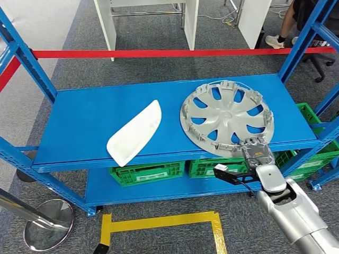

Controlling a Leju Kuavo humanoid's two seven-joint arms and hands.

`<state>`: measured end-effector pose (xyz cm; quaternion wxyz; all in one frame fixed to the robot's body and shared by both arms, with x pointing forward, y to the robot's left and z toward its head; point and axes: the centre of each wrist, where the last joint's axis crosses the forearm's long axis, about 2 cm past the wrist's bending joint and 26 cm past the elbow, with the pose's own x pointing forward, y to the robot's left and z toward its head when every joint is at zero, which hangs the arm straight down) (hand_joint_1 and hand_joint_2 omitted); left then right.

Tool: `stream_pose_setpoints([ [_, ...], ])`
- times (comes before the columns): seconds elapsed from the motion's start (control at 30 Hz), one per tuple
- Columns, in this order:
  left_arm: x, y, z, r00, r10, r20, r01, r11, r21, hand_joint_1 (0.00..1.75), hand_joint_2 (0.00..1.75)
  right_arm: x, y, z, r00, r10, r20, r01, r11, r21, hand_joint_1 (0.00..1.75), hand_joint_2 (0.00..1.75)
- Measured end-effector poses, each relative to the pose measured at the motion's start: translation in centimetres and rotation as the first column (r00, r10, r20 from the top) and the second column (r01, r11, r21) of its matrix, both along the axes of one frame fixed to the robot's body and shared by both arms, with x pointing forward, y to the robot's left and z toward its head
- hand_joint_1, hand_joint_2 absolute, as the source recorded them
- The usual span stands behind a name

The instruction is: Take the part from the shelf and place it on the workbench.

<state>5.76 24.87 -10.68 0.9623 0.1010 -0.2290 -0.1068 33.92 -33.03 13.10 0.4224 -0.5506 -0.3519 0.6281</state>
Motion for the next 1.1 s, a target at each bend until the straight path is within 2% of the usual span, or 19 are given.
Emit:
stream_pose_setpoints([
  [0.93, -0.1, 0.1, 0.0, 1.0, 0.014, 0.0, -0.014, 1.0, 0.005, 0.0, 1.75, -1.5, 0.6, -0.9, 0.996, 0.053, 0.068, -0.046, 0.994, -0.099, 1.75, 1.75],
  [1.03, -0.2, 0.1, 0.0, 1.0, 0.017, 0.01, -0.017, 1.0, 0.009, 0.0, 1.75, -2.2, 1.0, -0.7, 0.988, 0.095, 0.12, -0.088, 0.994, -0.062, 1.75, 1.75],
  [1.1, -0.4, 0.2, -0.1, 1.0, 0.024, 0.017, -0.024, 1.0, 0.018, 0.0, 1.75, -3.4, 1.6, -0.4, 0.97, 0.141, 0.197, -0.144, 0.99, 0.0, 1.75, 1.75],
])
